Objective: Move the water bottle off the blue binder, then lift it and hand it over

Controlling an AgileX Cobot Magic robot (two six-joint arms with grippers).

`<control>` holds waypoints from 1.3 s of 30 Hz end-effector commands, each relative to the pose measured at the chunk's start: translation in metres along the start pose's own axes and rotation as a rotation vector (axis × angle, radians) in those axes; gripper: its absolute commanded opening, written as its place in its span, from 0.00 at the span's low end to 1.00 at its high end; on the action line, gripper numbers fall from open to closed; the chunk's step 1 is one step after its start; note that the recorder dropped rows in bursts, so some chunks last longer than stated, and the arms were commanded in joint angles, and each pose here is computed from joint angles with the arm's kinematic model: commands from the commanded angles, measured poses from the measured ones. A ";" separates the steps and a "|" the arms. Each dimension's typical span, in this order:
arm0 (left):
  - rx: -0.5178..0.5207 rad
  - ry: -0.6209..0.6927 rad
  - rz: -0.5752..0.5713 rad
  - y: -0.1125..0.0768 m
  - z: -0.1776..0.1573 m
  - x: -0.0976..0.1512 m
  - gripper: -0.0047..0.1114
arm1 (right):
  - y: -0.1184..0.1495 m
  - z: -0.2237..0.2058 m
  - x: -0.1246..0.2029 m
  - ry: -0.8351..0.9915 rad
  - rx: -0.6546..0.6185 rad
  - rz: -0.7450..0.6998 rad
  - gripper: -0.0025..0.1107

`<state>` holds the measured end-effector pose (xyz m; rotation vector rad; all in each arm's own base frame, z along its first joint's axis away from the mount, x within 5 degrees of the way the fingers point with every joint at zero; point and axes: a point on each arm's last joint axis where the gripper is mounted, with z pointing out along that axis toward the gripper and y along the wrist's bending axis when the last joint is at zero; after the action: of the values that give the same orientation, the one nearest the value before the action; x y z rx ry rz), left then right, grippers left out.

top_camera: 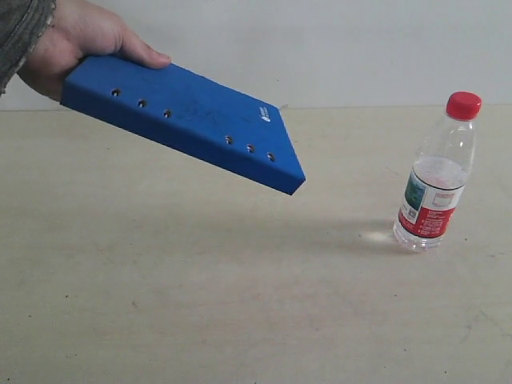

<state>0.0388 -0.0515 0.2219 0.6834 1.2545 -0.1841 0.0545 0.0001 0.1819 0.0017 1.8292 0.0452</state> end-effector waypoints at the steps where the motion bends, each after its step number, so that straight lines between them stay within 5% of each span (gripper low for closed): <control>1: -0.203 0.101 0.062 0.021 -0.004 0.012 0.08 | 0.000 0.000 -0.001 -0.004 -0.001 -0.002 0.03; 13: -0.168 0.077 0.033 0.018 -0.004 0.010 0.08 | 0.000 0.000 -0.001 -0.004 -0.001 -0.002 0.03; 16: -0.266 0.087 -0.230 0.026 -0.006 0.013 0.08 | 0.000 0.000 -0.001 -0.004 -0.001 -0.002 0.03; 18: -0.457 0.047 -0.450 0.045 -0.012 0.001 0.08 | 0.000 0.000 -0.001 -0.004 -0.001 -0.002 0.03; 20: -0.584 -0.010 -0.370 0.059 -0.019 -0.012 0.08 | 0.000 0.000 -0.001 -0.004 -0.001 -0.002 0.03; 24: -0.538 -0.105 -0.648 0.054 -0.013 -0.001 0.08 | 0.000 0.000 -0.001 -0.004 -0.001 -0.002 0.03; 26: -0.526 -0.026 -0.749 0.048 -0.007 0.019 0.08 | 0.000 0.000 -0.001 -0.004 -0.001 -0.002 0.03; 27: -0.506 0.156 -0.787 0.041 -0.005 0.033 0.08 | 0.000 0.000 -0.001 -0.004 -0.001 -0.002 0.03; 29: -0.482 0.316 -0.782 0.035 -0.006 0.044 0.08 | 0.000 0.000 -0.001 -0.004 -0.001 -0.002 0.03; 32: -0.438 0.518 -0.596 0.029 -0.012 0.056 0.08 | 0.000 0.000 -0.001 -0.004 -0.001 -0.002 0.03; 39: -0.498 0.446 -0.477 0.031 -0.020 0.050 0.08 | 0.000 0.000 -0.001 -0.004 -0.001 -0.002 0.03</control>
<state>0.0579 -0.0062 0.1818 -0.0515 1.8557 -0.1776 0.0544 0.0000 0.1816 0.0020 1.8316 0.0449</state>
